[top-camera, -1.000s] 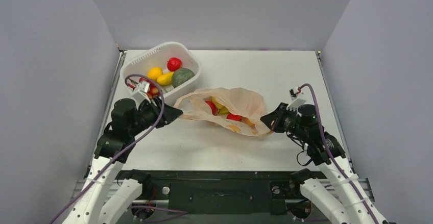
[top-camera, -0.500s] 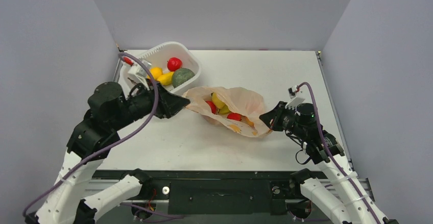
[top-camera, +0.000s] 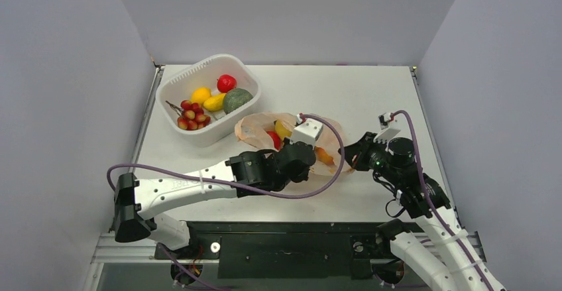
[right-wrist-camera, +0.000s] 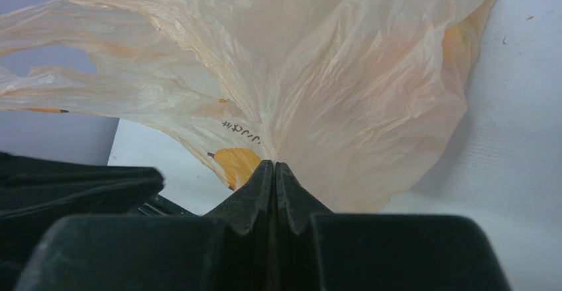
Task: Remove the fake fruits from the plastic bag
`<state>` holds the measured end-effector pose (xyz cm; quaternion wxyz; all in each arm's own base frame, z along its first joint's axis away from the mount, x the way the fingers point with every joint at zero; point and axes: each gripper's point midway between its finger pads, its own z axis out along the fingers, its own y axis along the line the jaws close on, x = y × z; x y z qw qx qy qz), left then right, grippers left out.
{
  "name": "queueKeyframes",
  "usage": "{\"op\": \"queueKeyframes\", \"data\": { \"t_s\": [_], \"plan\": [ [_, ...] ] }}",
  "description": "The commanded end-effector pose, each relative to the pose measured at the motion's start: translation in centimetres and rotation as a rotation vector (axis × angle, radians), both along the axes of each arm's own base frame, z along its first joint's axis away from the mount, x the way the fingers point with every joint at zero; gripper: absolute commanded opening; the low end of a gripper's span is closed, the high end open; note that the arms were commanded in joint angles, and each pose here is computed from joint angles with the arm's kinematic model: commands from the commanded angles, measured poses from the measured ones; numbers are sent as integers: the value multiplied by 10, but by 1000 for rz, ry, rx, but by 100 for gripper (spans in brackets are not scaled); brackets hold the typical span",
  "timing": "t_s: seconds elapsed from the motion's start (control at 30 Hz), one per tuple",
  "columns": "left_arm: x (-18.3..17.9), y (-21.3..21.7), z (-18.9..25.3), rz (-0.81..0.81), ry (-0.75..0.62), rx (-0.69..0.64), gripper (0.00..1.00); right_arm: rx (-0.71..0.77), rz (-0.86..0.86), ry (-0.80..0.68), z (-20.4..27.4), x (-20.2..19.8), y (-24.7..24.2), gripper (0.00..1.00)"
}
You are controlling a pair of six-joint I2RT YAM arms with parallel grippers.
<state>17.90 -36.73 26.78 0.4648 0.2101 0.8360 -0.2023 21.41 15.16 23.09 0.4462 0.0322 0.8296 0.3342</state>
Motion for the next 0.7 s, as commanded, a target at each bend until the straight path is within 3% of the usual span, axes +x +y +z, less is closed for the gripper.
{"op": "queueKeyframes", "data": {
  "t_s": [0.0, 0.2, 0.43, 0.67],
  "plan": [
    [39, 7, 2, 188, -69, -122, 0, 38, -15, -45, 13, -1, 1, 0],
    [77, 9, -28, 236, -65, -211, 0, 55, 11, -34, 5, -7, 8, 0],
    [102, -3, -83, 218, 37, -236, 0, 71, 26, -26, -2, -13, 15, 0],
    [82, 9, -138, 206, 93, -223, 0, 76, 44, -13, -10, -21, 26, 0]
  ]
}}
